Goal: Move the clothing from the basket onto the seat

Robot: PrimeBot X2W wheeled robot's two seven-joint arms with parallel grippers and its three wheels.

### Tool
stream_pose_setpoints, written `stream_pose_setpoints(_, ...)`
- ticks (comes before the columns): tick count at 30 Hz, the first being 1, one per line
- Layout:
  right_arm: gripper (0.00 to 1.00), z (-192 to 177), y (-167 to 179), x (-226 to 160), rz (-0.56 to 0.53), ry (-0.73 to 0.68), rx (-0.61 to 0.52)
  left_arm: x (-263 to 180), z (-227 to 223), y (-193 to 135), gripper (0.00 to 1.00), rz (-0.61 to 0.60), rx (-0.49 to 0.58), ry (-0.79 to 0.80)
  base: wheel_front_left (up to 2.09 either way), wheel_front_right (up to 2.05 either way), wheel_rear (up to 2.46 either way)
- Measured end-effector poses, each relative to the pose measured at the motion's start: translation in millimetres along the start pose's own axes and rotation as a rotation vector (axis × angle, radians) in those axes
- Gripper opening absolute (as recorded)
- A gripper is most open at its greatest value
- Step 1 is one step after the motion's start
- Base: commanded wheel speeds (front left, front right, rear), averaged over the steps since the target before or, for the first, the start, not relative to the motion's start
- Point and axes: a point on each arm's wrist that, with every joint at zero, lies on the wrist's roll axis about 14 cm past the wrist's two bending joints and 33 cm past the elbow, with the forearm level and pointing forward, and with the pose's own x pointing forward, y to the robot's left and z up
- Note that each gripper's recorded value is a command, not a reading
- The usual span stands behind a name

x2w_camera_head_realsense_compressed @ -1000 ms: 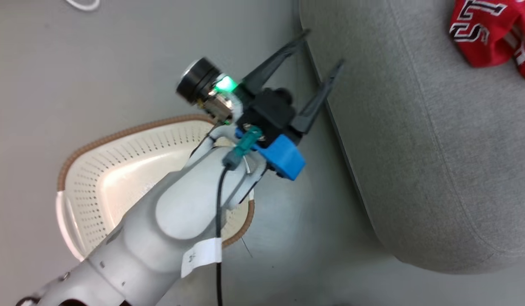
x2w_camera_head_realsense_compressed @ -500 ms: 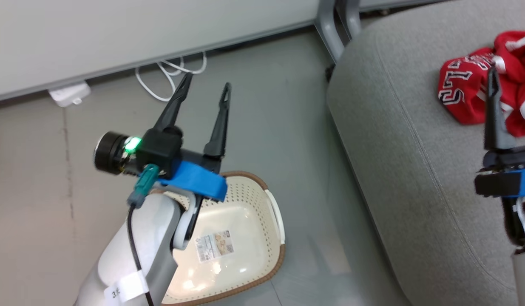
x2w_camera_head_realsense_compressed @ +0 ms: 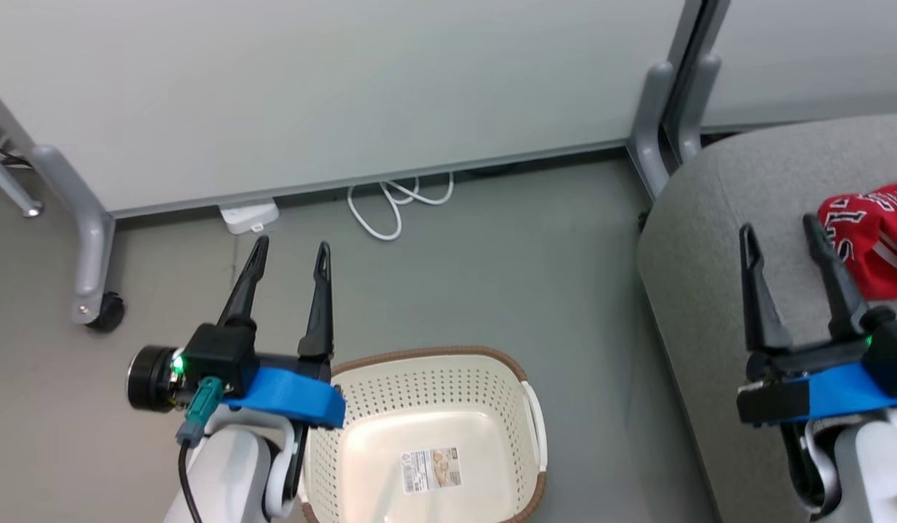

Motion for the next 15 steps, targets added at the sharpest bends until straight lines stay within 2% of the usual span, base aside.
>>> stream_pose_setpoints(11, 1.00, -24.7, 20.0, -36.7, -0.004, 0.095, 0.100, -57.3, 3.2, 31.6, 1.00, 0.125, -0.001, 0.006, 0.00, 0.00, 0.00)
stream_pose_setpoints(15, 1.00, -28.9, 21.5, -42.5, -0.009, 0.110, 0.112, -63.8, 6.4, 35.2, 1.00, 0.138, -0.003, -0.004, 0.00, 0.00, 0.00)
